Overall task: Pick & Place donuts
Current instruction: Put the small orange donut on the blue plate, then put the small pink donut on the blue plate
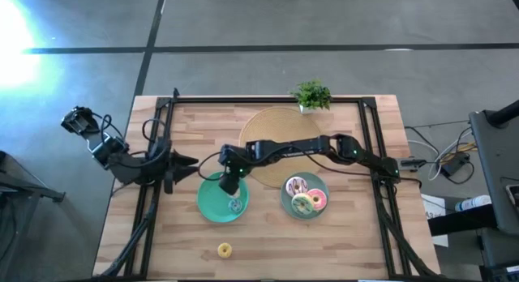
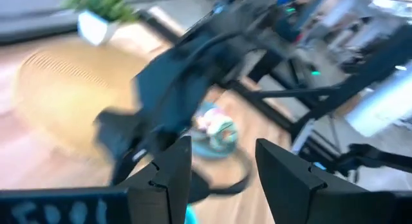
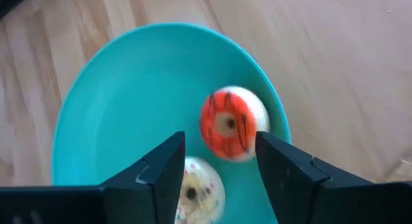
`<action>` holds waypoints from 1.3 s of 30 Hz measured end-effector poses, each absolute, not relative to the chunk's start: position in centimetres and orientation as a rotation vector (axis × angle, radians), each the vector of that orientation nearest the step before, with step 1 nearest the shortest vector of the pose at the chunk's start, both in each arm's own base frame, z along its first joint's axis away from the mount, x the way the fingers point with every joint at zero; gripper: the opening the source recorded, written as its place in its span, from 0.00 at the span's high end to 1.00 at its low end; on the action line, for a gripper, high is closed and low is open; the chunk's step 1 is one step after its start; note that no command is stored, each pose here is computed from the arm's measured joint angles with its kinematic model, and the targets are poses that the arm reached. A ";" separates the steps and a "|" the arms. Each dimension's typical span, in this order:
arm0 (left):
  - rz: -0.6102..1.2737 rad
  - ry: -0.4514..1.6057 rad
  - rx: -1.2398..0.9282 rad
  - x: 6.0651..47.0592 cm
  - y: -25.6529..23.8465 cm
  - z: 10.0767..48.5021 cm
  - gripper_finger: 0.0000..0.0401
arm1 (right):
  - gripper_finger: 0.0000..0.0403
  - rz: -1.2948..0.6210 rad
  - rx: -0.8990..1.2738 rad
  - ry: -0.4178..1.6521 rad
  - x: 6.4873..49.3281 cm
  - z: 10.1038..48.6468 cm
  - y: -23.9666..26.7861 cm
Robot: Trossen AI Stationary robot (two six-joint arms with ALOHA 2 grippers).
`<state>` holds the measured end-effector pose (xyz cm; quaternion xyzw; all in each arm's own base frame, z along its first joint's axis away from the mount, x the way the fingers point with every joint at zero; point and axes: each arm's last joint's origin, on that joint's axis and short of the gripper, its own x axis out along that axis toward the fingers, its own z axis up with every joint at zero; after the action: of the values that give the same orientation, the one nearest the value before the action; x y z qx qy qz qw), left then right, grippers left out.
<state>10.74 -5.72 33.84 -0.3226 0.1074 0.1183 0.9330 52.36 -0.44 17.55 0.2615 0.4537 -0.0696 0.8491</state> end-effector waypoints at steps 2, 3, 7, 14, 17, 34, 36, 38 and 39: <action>0.290 0.255 -0.698 10.4 -5.5 33.2 0.64 | 0.55 -0.142 0.523 0.994 52.0 18.1 -0.4; 0.313 0.273 -0.719 10.3 -5.3 32.9 0.64 | 0.55 -0.136 0.503 1.010 51.8 18.5 -0.3; 0.402 0.338 -0.782 9.9 -5.0 31.8 0.64 | 0.55 -0.160 0.388 1.033 50.7 20.5 0.1; 0.609 0.486 -0.851 10.5 -5.2 29.5 0.64 | 0.55 -0.303 0.226 1.033 47.9 24.1 -0.4; 0.683 0.609 -0.865 11.4 -5.4 28.4 0.65 | 0.55 -0.345 0.209 1.055 46.7 24.6 -0.8; 1.076 1.252 -0.853 15.8 0.4 21.4 0.66 | 0.56 -0.524 0.368 0.917 37.9 25.9 0.4; 1.084 1.323 -0.828 16.0 0.8 20.5 0.66 | 0.56 -0.506 0.386 0.867 37.3 26.1 0.9; 1.108 1.388 -0.807 16.1 0.9 19.6 0.66 | 0.56 -0.490 0.406 0.828 36.9 26.3 1.5; 1.121 1.420 -0.798 16.1 0.9 19.2 0.66 | 0.56 -0.484 0.414 0.812 36.8 26.3 1.7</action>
<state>16.14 0.92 19.16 -0.3373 0.5998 0.4735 0.5498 36.78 1.70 26.32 0.1978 0.3881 -0.2316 0.8698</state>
